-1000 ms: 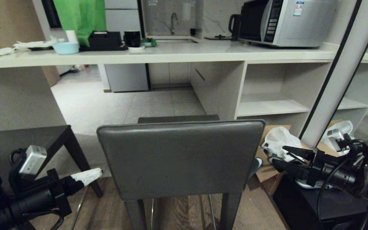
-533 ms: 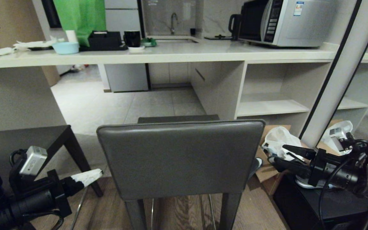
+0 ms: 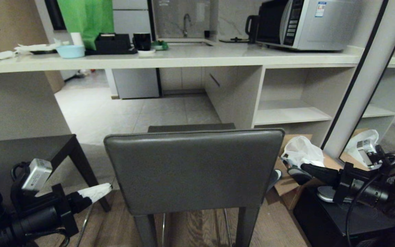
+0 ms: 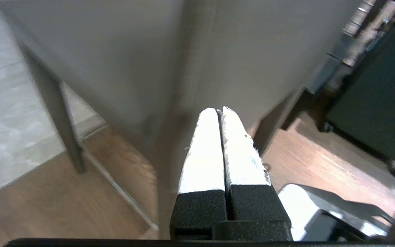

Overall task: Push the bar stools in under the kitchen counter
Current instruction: Push the gray chair back under the dining table

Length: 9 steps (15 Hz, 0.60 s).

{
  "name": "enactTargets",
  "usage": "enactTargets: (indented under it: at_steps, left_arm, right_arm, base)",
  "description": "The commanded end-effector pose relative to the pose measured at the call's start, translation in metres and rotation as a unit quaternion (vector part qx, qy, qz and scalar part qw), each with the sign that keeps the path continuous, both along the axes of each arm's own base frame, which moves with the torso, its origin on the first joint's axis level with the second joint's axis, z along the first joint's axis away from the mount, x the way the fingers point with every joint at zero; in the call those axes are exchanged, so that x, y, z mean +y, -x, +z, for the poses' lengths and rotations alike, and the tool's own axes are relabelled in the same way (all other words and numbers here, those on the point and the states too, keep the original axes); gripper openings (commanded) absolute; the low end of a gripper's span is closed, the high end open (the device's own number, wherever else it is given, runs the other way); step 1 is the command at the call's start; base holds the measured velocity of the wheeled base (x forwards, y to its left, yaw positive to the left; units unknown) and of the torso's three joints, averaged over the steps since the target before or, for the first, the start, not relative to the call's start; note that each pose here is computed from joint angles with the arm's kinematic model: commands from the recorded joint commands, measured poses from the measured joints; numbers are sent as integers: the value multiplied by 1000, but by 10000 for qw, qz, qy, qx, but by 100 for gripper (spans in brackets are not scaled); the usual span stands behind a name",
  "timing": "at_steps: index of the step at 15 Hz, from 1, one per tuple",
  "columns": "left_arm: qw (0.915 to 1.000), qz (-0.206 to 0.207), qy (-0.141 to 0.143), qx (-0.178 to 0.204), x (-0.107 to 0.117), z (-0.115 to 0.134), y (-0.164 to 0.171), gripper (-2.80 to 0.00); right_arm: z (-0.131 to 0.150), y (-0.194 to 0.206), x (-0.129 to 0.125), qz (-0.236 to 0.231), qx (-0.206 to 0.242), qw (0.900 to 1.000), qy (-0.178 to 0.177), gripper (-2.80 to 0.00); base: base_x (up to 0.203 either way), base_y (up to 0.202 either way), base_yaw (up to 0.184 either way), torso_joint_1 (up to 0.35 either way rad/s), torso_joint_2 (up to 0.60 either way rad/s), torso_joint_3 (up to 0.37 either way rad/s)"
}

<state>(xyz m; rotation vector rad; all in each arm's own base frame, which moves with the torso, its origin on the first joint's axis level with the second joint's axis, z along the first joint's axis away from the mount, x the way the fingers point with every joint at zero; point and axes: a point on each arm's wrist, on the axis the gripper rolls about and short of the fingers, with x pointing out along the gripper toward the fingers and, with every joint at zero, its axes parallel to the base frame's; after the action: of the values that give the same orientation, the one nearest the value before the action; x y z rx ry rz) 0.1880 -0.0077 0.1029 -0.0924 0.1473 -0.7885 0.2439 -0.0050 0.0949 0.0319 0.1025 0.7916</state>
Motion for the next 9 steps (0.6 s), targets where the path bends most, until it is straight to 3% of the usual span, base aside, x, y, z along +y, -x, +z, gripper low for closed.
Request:
enactTargets:
  at_steps: [1, 4, 6, 7, 9]
  left_arm:
    - [9993, 301, -2, -216, -16, 11, 10, -280]
    - [9855, 1688, -176, -64, -36, 4, -10, -280]
    - [9611, 2731, -415, -66, -64, -5, -35, -280]
    - [9531, 2992, -417, -184, -80, -5, -44, -280]
    - [9499, 3089, -435, -209, -85, -5, -46, -280]
  right_arm:
    - [6, 17, 7, -217, -109, 9996, 116, -280]
    - [1, 18, 28, -959, 4, 9949, 317, -280]
    - [1, 3, 51, -1904, -72, 9806, 450, -280]
    - [9, -10, 65, -2246, -280, 9735, 311, -280]
    - [13, -24, 87, -2537, -412, 9664, 93, -280]
  base:
    - [0, 0, 0, 0, 0, 0]
    - [0, 0, 0, 0, 0, 0]
    - [0, 0, 0, 0, 0, 0]
    - [0, 0, 0, 0, 0, 0]
    - [0, 0, 0, 0, 0, 0]
